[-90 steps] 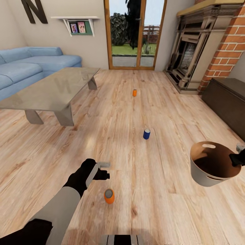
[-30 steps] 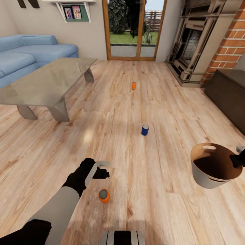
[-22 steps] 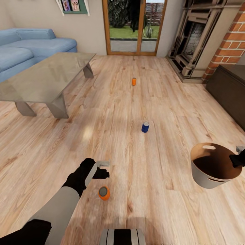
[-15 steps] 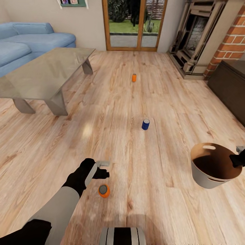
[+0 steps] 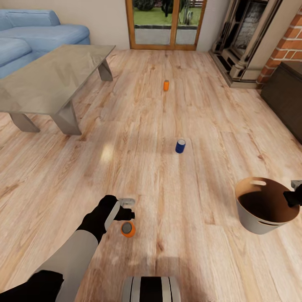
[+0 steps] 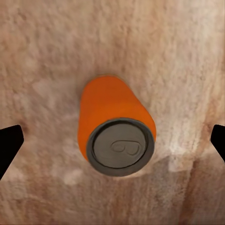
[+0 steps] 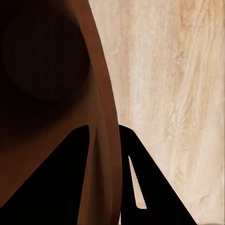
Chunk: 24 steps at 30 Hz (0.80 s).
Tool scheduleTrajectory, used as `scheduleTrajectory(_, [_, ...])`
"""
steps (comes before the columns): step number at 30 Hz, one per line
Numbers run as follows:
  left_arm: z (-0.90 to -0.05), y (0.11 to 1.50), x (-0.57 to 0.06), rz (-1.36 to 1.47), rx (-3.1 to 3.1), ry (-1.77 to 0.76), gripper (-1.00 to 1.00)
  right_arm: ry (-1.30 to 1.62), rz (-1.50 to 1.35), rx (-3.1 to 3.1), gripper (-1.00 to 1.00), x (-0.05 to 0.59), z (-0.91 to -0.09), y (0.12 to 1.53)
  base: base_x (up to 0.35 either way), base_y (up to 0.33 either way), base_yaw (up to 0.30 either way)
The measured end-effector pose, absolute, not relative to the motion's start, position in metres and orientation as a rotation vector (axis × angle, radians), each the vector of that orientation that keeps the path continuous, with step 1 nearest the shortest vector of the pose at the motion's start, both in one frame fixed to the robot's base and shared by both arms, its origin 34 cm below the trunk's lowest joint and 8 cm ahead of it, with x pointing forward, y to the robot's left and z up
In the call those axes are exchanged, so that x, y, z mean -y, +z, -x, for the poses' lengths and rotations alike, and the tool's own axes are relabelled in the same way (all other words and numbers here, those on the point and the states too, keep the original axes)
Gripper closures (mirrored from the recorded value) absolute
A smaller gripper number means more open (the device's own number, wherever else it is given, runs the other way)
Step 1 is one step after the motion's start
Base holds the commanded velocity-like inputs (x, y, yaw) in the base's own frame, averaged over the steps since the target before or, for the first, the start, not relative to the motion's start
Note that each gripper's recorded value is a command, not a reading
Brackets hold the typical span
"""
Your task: Put the three can of soda from the living room inside the tash can in the kitchen.
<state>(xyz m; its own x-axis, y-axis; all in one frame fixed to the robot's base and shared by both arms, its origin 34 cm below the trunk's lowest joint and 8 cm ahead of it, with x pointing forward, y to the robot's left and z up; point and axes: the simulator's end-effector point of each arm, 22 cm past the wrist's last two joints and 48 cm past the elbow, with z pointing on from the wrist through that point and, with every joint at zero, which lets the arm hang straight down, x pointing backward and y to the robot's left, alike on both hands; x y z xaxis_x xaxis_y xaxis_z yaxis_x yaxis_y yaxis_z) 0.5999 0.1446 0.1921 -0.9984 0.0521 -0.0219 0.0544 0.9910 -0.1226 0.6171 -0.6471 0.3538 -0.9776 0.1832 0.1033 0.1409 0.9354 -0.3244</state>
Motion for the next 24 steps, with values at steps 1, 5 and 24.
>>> scheduleTrajectory(1, [-0.5986,0.1899,-0.1446,-0.083,-3.12,-0.193,-1.0,0.484,0.244,2.955,1.0,0.6473,-0.6163,0.3515,0.0,0.0,0.0])
scheduleTrajectory(5, [-0.5992,0.1903,-0.1447,-0.083,-3.118,-0.194,-1.0,0.481,0.243,2.954,1.0,0.6462,-0.6164,0.3513,0.0,0.0,0.0])
scheduleTrajectory(24, [-0.601,0.1912,-0.1452,-0.082,-3.113,-0.194,-1.0,0.485,0.239,2.952,1.0,0.6468,-0.6158,0.3513,0.069,0.0,0.0])
